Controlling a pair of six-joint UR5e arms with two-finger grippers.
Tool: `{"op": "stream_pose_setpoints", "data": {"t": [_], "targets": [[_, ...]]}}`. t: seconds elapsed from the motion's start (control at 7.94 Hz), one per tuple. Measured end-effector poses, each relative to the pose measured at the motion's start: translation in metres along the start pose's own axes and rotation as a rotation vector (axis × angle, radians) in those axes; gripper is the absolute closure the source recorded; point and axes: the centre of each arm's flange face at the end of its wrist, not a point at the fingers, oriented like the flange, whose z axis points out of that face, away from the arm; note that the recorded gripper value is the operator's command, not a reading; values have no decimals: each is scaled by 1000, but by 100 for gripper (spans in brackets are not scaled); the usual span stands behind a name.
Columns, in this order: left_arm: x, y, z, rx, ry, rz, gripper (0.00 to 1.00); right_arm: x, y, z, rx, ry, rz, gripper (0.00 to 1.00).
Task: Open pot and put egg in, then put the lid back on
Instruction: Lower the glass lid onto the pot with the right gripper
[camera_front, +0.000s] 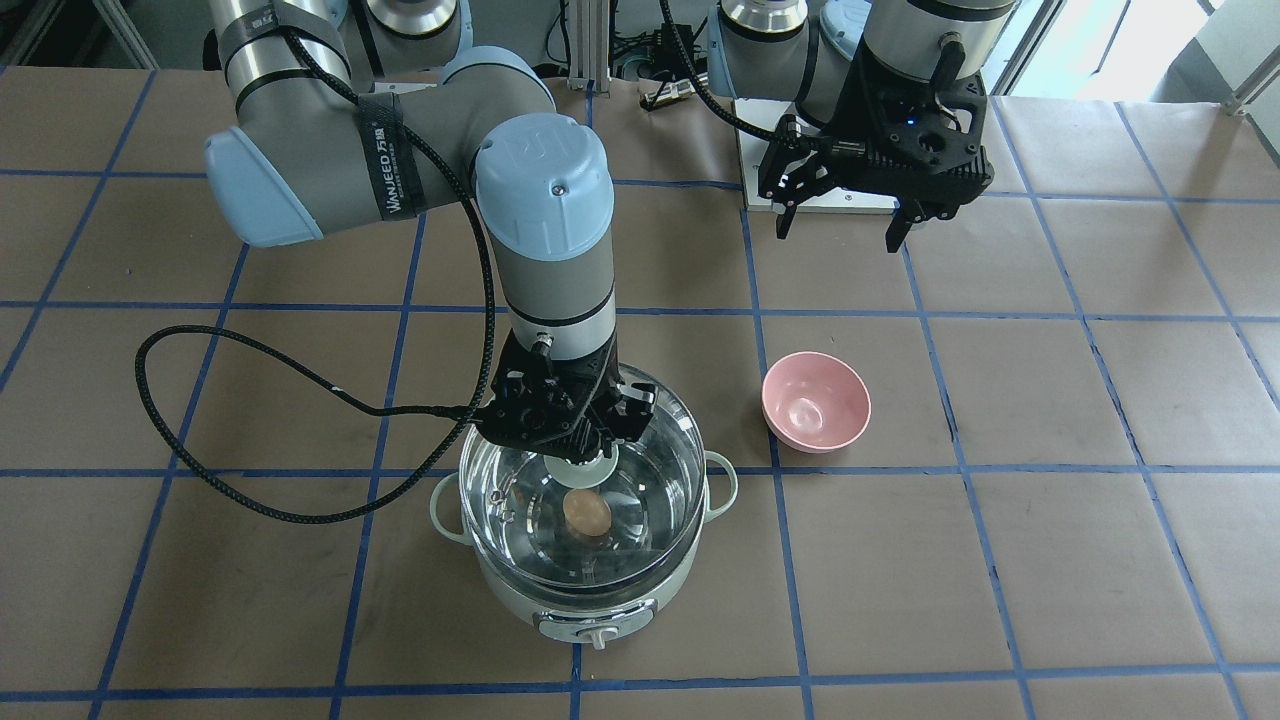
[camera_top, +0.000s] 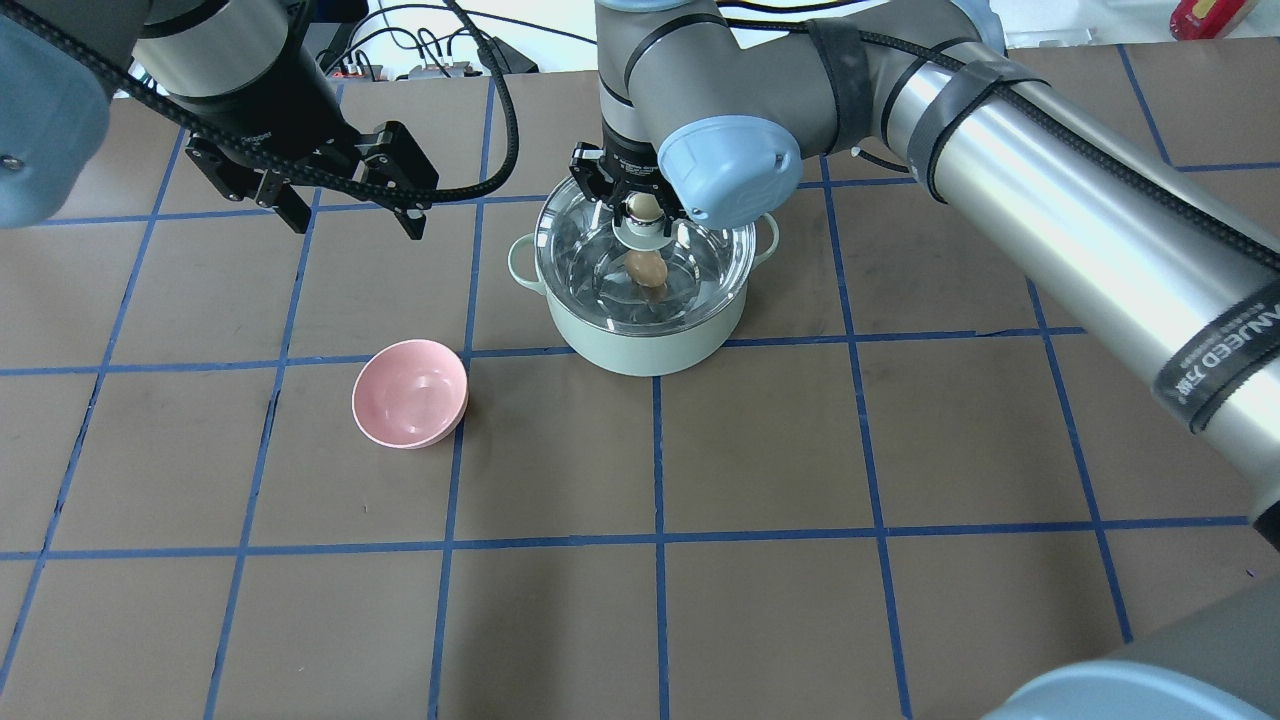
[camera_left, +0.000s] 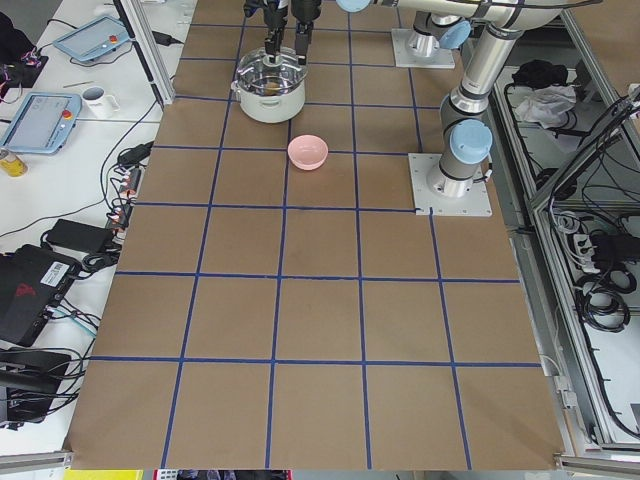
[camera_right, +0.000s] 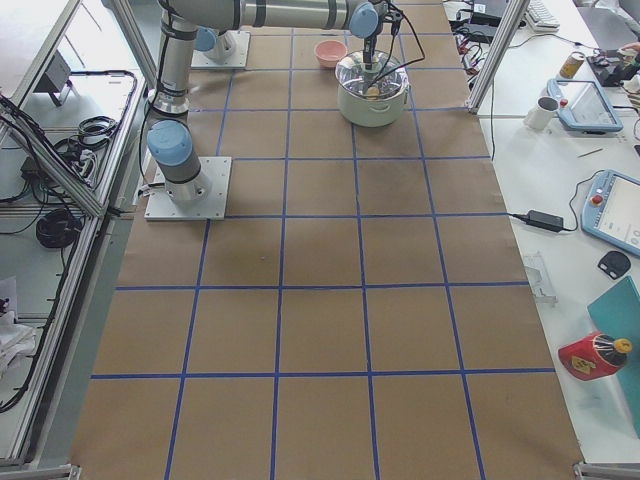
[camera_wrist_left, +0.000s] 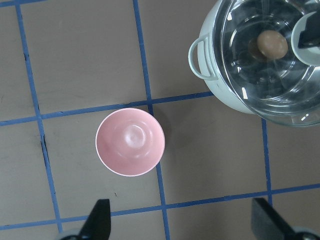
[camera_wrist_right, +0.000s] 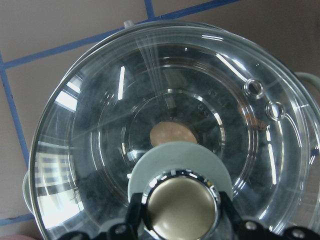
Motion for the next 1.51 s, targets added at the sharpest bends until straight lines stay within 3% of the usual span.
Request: {"op": "stream_pose_setpoints", "data": {"t": [1.51], "targets": [[0, 0, 0, 5, -9, 2, 0, -3, -9, 14, 14, -10, -4, 100]]}}
